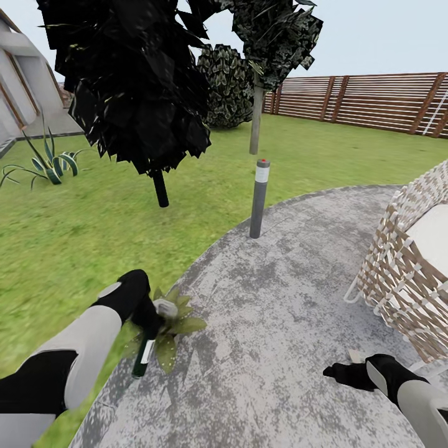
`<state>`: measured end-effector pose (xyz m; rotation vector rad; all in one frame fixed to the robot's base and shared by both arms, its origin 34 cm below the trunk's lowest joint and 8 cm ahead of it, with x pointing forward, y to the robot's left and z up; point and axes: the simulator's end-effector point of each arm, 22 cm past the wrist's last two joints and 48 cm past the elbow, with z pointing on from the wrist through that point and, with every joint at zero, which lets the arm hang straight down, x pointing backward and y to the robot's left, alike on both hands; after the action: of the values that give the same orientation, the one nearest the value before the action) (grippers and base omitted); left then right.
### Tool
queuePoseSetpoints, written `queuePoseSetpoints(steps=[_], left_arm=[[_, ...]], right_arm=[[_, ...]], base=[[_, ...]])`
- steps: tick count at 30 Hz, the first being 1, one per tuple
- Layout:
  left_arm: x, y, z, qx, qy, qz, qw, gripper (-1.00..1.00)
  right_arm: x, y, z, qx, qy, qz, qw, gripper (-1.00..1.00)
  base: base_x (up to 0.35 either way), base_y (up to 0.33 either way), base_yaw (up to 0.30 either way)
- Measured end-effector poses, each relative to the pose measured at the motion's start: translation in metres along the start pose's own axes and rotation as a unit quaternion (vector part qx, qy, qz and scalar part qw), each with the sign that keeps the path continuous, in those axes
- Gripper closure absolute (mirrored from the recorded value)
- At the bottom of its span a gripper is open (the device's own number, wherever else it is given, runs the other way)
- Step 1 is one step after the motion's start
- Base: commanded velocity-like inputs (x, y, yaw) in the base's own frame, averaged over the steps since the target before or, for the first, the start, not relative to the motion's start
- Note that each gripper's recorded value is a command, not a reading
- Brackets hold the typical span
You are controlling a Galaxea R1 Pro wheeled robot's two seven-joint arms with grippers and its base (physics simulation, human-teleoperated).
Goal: Pick up the pesticide atomizer in the garden and spray insectifuge to fully cover both potted plants in the garden.
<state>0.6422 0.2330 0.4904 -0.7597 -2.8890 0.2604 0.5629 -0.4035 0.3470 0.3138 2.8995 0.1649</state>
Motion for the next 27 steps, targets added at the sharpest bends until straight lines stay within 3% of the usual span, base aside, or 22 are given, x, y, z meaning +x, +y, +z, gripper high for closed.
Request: queuePoseSetpoints(steps=[8,20,27], left_arm=[[-0.017,-0.005,-0.021,0.014,-0.017,0.004,0.9997,1.0],[-0.018,-0.011,-0.021,0.021,-0.016,0.008,0.9996,1.0],[-0.031,-0.04,-0.016,0.035,-0.017,0.028,0.9989,1.0]], right_arm=[[0.0,0.0,0.0,0.0,0.0,0.0,1.0,-1.0],[0.0,0.0,0.0,0.0,0.0,0.0,1.0,-1.0],[0.0,0.0,0.0,0.001,0.0,0.0,1.0,-1.0]], base=[[0.0,0.0,0.0],[0.0,0.0,0.0],[0.0,0.0,0.0]])
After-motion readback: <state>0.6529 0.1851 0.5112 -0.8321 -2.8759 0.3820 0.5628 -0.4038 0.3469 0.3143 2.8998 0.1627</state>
